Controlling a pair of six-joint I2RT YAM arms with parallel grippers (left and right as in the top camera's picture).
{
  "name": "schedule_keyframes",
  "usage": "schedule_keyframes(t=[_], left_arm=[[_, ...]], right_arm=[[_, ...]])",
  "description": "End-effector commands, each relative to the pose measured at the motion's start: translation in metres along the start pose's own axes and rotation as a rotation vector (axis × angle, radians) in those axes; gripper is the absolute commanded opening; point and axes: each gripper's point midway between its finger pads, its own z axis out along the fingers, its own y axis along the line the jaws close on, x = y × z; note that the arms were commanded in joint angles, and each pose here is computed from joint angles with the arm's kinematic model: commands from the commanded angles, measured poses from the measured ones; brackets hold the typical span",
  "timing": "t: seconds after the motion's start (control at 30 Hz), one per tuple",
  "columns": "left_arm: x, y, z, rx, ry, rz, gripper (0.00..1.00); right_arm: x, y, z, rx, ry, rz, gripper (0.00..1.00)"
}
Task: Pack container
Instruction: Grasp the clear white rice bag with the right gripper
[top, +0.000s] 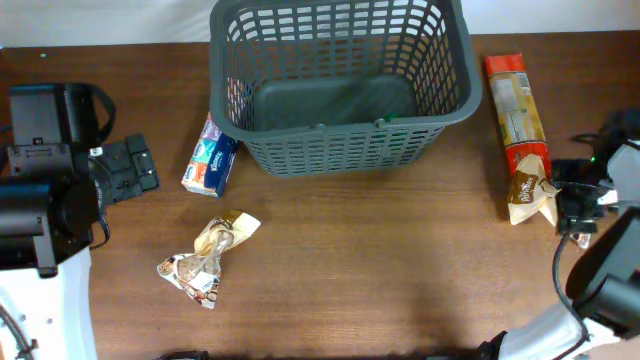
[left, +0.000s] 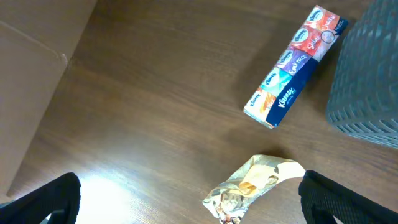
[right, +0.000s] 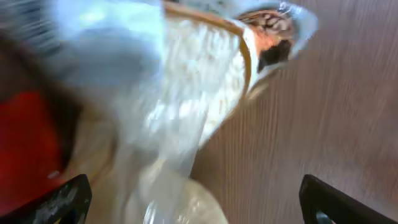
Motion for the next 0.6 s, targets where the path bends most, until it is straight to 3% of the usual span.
schedule_keyframes(t=[0.0, 0.57], left_arm=[[-0.0011, -0.0006, 0.0006, 0.005, 0.0, -0.014, 0.99], [-0.0011, -0.0006, 0.0006, 0.006, 0.0, -0.014, 0.99]], right_arm=[[-0.0019, 0.0023, 0.0155, 0.048, 0.013, 0.008, 0.98], [-0.0117, 0.0028, 0.0253, 0.078, -0.029, -0.09, 0.99]])
